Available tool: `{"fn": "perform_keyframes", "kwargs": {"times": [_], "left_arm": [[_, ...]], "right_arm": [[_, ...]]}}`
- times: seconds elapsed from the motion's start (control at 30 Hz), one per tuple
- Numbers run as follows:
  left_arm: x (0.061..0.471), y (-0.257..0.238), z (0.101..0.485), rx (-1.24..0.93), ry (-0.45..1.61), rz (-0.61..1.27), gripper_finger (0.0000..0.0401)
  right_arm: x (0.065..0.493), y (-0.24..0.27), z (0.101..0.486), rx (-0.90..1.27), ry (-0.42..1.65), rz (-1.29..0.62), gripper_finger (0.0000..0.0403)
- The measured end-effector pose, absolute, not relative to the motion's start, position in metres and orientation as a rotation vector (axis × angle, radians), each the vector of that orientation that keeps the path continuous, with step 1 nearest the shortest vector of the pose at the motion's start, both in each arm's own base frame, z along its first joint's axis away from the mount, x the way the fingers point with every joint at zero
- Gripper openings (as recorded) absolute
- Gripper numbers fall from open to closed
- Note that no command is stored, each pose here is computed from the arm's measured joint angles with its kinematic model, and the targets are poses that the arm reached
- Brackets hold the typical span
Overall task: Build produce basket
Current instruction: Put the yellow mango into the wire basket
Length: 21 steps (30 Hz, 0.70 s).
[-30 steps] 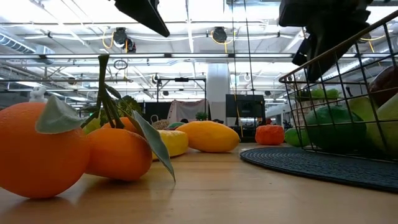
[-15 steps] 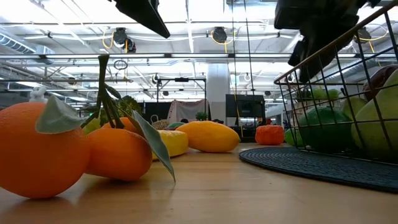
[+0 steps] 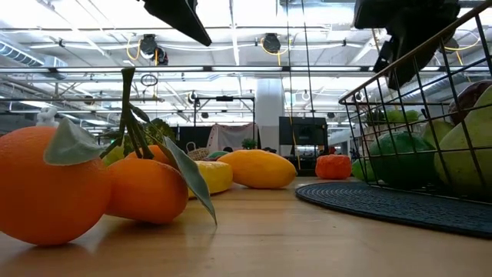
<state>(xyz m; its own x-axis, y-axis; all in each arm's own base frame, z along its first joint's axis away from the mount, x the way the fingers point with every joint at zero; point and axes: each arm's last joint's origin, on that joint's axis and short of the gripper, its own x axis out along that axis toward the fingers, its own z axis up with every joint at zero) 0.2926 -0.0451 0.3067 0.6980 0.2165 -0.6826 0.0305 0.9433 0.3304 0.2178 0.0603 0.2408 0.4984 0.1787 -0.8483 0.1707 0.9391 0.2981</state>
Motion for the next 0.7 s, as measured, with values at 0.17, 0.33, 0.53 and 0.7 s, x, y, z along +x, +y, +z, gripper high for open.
{"fn": "perform_keyframes", "kwargs": {"times": [0.17, 0.33, 0.53, 0.7], "left_arm": [[0.297, -0.041, 0.311, 0.290, 0.740, 0.118, 0.0129], [0.306, -0.042, 0.301, 0.291, 0.764, 0.080, 0.0130], [0.324, -0.043, 0.279, 0.311, 0.809, 0.057, 0.0181], [0.339, -0.038, 0.258, 0.291, 0.860, -0.002, 0.0261]], "right_arm": [[0.203, 0.057, 0.250, 0.333, 1.039, -0.056, 0.0051], [0.187, 0.055, 0.263, 0.309, 0.969, -0.098, 0.0051], [0.174, 0.053, 0.277, 0.243, 0.857, -0.143, 0.0051], [0.170, 0.050, 0.281, 0.184, 0.802, -0.191, 0.0051]]}}
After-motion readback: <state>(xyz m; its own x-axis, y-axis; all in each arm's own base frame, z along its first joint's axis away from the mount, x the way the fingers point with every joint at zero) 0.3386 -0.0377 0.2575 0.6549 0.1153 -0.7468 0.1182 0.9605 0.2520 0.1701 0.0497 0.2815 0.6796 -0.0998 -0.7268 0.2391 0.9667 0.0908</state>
